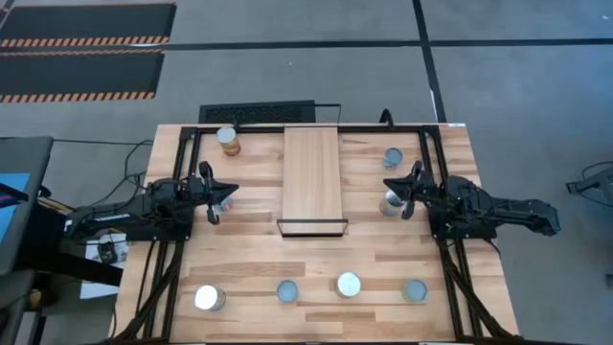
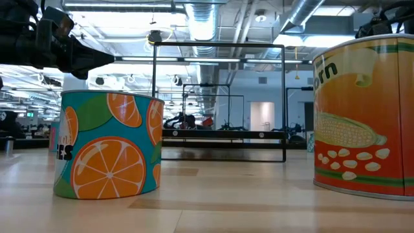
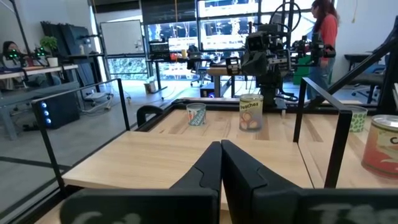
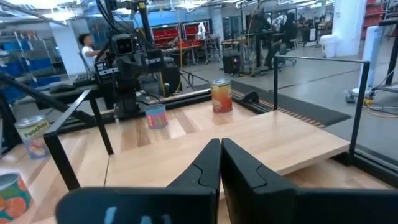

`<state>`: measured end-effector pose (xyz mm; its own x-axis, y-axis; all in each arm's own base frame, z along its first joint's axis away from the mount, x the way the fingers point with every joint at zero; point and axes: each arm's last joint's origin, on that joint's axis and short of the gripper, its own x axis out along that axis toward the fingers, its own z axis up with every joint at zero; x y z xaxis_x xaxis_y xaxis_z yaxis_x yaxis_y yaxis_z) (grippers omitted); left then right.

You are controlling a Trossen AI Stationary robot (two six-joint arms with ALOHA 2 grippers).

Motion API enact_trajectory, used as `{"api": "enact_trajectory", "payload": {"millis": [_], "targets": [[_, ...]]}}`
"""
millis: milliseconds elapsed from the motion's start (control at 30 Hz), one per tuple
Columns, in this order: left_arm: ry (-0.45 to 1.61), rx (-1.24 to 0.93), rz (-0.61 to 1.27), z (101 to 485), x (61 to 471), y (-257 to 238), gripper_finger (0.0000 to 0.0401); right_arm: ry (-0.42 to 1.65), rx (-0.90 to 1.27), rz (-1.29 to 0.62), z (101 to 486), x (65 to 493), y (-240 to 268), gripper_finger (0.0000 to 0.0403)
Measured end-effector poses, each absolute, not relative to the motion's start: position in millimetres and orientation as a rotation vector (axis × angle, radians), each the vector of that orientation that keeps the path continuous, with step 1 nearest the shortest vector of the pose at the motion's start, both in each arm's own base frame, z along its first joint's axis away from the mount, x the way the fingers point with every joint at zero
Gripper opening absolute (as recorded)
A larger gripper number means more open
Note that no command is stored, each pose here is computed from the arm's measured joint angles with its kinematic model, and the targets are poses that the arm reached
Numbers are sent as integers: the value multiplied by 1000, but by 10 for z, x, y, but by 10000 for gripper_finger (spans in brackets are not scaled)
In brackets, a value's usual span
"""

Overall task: Pick and place cans onto a shelf
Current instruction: Put the top large canned peaches on the shelf

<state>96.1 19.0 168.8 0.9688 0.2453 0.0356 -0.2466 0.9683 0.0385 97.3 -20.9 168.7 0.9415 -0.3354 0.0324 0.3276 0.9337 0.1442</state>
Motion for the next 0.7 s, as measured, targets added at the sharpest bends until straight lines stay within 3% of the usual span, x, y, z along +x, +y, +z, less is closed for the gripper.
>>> {"api": "enact_trajectory", "payload": {"millis": [200, 333, 700], "targets": [[-31, 43, 248, 1688, 961, 190, 0, -155, 147, -329, 1801, 960, -206, 36], [-30, 47, 249, 1688, 961, 190, 0, -126, 121, -301, 1937, 946, -173, 10], [-30, 46, 248, 1688, 961, 190, 0, 219, 119, -401, 2281, 1199, -87, 5]]}}
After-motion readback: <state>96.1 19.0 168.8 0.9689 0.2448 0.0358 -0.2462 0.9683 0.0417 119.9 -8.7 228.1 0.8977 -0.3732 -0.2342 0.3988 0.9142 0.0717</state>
